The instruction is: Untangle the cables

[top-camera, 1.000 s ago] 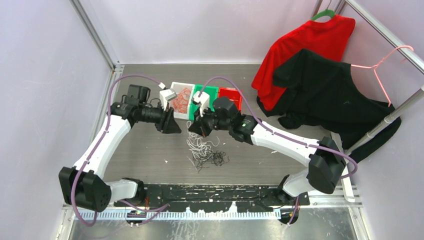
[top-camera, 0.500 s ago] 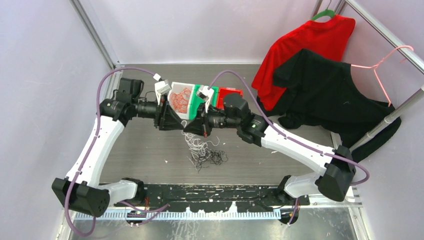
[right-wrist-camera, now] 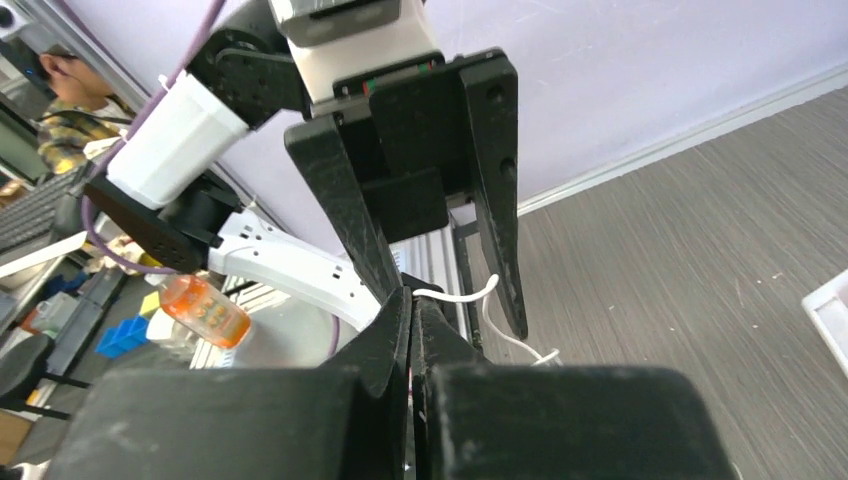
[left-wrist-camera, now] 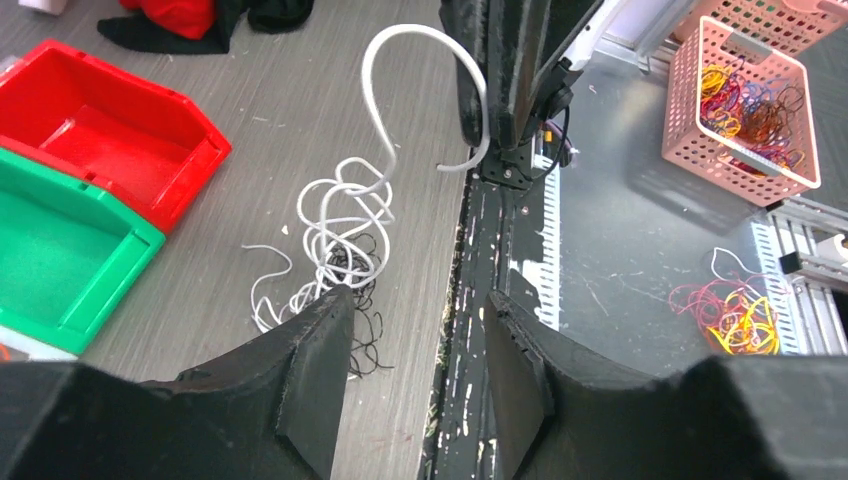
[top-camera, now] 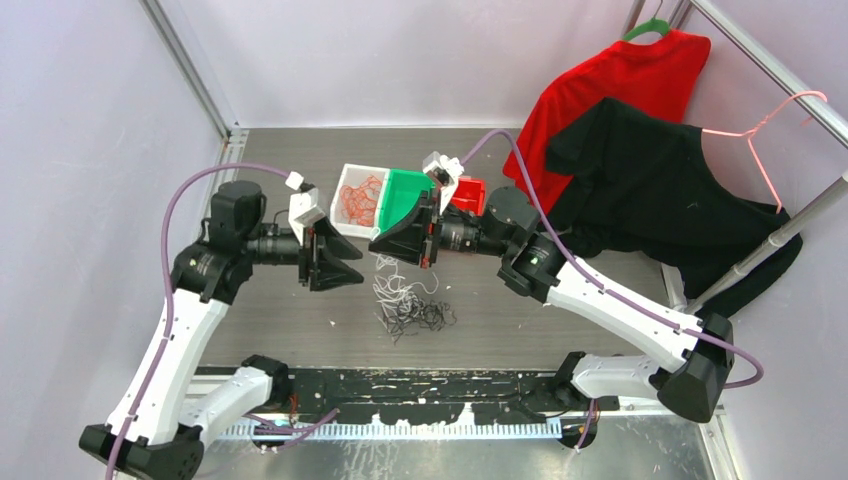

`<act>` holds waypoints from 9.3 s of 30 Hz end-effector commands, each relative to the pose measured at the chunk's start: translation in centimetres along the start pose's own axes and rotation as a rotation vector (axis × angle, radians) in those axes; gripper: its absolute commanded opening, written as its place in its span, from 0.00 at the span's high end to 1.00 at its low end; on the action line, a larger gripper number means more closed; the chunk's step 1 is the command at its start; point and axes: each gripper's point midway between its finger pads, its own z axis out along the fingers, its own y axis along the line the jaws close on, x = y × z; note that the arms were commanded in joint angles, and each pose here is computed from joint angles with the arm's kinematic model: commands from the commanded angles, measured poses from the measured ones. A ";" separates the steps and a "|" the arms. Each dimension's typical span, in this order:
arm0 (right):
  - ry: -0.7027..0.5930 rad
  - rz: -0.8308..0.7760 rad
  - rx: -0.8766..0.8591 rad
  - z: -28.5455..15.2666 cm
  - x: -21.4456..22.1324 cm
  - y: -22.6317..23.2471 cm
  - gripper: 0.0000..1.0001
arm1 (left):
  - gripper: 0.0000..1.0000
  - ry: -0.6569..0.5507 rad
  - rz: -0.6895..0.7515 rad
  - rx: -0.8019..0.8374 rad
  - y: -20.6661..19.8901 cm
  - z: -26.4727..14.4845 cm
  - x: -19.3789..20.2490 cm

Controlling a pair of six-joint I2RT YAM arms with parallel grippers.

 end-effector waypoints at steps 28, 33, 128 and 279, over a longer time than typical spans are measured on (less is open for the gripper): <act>-0.064 -0.030 -0.052 -4.4 -3.3 5.3 0.99 | 1.00 -0.086 0.245 -0.217 1.5 1.8 -3.0; -0.076 -0.051 -0.034 -5.1 -3.7 5.5 0.99 | 1.00 -0.072 0.234 -0.212 1.4 1.8 -1.6; -0.286 -0.087 1.153 -18.4 4.9 -15.5 0.23 | 1.00 -0.177 0.286 -0.355 10.5 6.7 -15.8; -0.081 -0.264 0.751 -0.4 5.8 -15.5 0.25 | 1.00 0.413 0.089 -0.168 3.3 1.2 -1.8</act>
